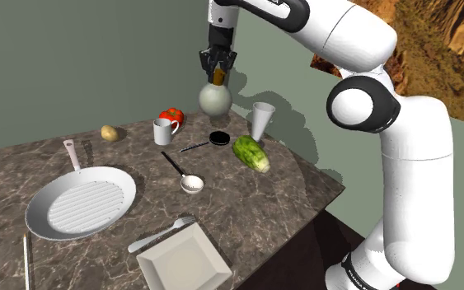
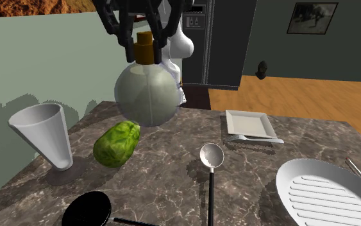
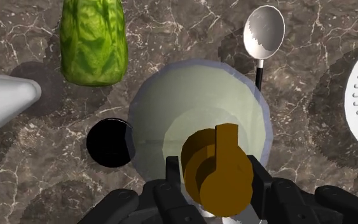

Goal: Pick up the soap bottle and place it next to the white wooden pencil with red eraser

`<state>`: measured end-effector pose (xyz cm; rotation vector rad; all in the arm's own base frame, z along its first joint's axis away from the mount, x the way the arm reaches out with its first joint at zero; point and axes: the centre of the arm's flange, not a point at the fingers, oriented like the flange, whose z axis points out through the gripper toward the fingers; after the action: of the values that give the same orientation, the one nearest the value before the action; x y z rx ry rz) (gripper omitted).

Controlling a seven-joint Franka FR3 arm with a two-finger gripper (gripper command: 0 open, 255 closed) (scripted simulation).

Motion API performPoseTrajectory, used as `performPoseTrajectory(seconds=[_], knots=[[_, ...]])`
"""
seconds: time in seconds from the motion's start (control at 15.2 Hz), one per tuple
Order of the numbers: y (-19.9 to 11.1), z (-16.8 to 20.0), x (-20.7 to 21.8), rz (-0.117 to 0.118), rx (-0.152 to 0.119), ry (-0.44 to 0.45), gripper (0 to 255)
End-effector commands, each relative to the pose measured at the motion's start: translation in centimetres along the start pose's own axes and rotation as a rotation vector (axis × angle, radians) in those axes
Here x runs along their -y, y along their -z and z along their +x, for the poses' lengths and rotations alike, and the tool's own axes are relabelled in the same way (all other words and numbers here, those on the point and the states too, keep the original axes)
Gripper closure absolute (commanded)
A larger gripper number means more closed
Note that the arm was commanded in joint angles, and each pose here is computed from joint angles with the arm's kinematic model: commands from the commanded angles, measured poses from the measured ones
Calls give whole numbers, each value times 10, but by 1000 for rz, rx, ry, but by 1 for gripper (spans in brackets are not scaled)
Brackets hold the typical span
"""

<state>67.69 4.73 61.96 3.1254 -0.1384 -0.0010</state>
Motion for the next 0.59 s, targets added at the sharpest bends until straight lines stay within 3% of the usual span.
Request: performPoseTrajectory(seconds=[0.0, 0.53], knots=[[0, -7, 11, 0, 0, 0, 255], [-25, -60, 99, 0, 0, 0, 255]])
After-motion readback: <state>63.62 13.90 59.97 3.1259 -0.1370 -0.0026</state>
